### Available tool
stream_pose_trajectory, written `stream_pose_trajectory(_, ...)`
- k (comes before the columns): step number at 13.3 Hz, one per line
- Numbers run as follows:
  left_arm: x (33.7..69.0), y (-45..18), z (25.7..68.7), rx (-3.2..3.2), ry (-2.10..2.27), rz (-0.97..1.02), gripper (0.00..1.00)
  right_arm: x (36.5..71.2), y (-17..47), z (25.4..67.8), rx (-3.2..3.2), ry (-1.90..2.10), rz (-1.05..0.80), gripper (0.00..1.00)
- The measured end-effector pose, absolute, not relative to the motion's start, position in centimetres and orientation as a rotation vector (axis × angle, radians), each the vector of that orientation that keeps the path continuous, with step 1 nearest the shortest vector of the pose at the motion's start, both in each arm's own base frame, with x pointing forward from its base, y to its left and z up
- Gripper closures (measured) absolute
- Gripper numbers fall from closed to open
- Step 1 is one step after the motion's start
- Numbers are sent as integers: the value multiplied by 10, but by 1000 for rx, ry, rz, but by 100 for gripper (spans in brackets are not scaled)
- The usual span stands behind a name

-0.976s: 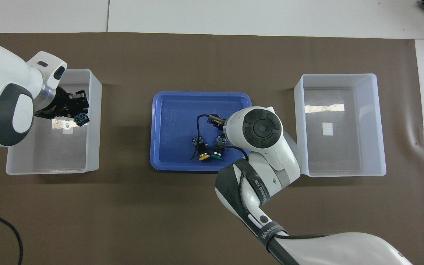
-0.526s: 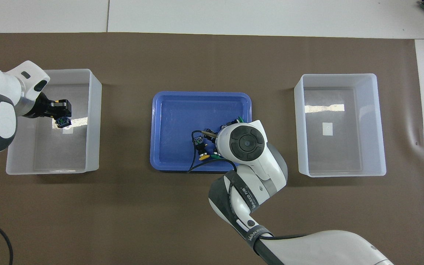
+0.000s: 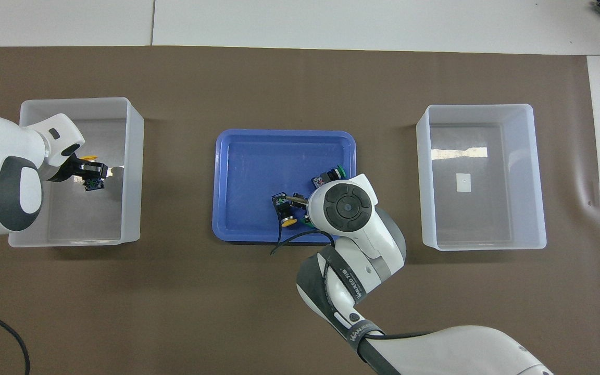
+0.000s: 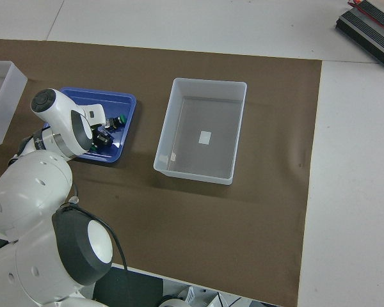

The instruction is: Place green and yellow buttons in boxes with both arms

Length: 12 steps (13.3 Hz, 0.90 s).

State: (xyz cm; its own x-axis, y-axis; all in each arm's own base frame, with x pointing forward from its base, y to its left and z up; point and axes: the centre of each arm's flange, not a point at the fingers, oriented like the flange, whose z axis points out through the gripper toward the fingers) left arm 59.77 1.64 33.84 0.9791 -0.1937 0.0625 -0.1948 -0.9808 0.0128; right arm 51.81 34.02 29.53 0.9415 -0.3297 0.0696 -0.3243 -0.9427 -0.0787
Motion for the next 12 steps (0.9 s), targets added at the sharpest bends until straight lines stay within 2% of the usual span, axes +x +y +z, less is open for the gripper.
stream_pose_trajectory(1, 598, 16, 330, 3107, -313, 103, 56, 518, 340, 296, -3030, 512, -125, 57)
stream_pose_trajectory(2, 598, 15, 323, 3107, -318, 111, 56, 518, 340, 297, -3033, 513, -122, 60)
stream_pose_trajectory(4, 598, 11, 314, 3105, -330, 114, 56, 522, 339, 304, -3048, 523, -99, 60)
stream_pose_trajectory(6, 598, 8, 312, 3104, -340, 120, 56, 532, 337, 329, -3059, 544, -82, 60)
stream_pose_trajectory(7, 598, 8, 312, 3103, -342, 121, 50, 538, 333, 347, -3055, 559, -89, 60)
stream_pose_trajectory(9, 598, 8, 312, 3103, -347, 120, 46, 549, 316, 385, -3034, 584, -122, 60)
stream_pose_trajectory(12, 603, 10, 325, 3100, -347, 79, 12, 569, 250, 438, -3065, 471, -140, 60)
